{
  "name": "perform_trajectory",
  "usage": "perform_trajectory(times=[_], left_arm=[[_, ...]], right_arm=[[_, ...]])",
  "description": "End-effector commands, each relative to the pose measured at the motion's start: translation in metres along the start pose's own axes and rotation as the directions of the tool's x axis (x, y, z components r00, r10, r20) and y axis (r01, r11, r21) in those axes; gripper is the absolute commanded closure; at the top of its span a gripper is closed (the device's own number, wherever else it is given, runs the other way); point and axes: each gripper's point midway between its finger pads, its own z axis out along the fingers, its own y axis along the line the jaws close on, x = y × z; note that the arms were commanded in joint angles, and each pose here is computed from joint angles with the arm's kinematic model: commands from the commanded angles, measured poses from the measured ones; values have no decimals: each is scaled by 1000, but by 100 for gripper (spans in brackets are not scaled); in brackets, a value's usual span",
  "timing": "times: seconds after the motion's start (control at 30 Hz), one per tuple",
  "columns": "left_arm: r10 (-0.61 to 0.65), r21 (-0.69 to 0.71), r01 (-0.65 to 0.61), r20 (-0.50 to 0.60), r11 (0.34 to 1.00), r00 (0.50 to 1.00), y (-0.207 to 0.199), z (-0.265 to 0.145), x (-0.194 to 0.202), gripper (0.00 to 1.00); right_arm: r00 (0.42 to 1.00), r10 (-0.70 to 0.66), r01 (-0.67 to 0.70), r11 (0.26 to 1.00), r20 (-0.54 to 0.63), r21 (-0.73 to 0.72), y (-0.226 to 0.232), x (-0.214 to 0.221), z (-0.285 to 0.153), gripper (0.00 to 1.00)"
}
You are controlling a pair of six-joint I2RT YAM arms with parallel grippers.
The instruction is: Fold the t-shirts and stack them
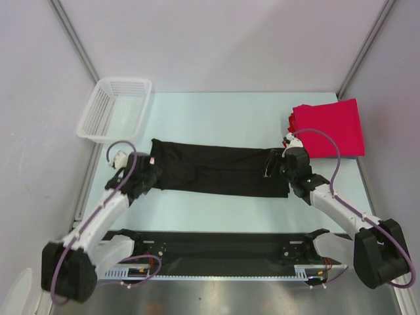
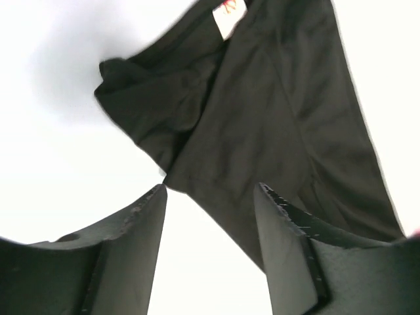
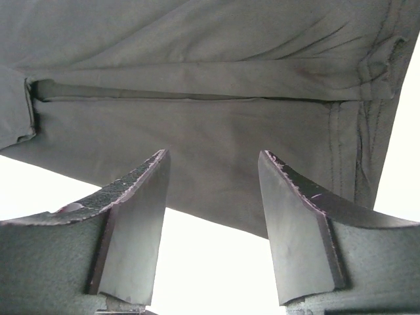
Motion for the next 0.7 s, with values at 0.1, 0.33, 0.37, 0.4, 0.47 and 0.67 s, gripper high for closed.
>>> perform_trajectory(times=[0.1,0.33,0.37,0.4,0.47,0.67], left_arm=[[-63,276,50,39,960,997,6,-15,14,36],[-127,341,102,54,935,990,26,11,33,24],[-144,366,111,65,924,987,22,12,30,24],[-145,354,110,73,929,987,27,17,32,24],[-162,323,123,96,938,982,31,26,28,23],[-207,277,172,102,945,973,36,48,25,28]], right_arm=[[996,5,1,998,94,-70,15,-18,-11,38],[993,18,-8,996,113,-92,15,-16,-21,34],[994,19,-9,995,106,-95,16,-14,-21,34],[994,22,-11,995,108,-94,16,-14,-24,34],[995,24,-15,996,102,-90,13,-10,-26,33],[994,37,-28,996,102,-88,7,1,-36,32]])
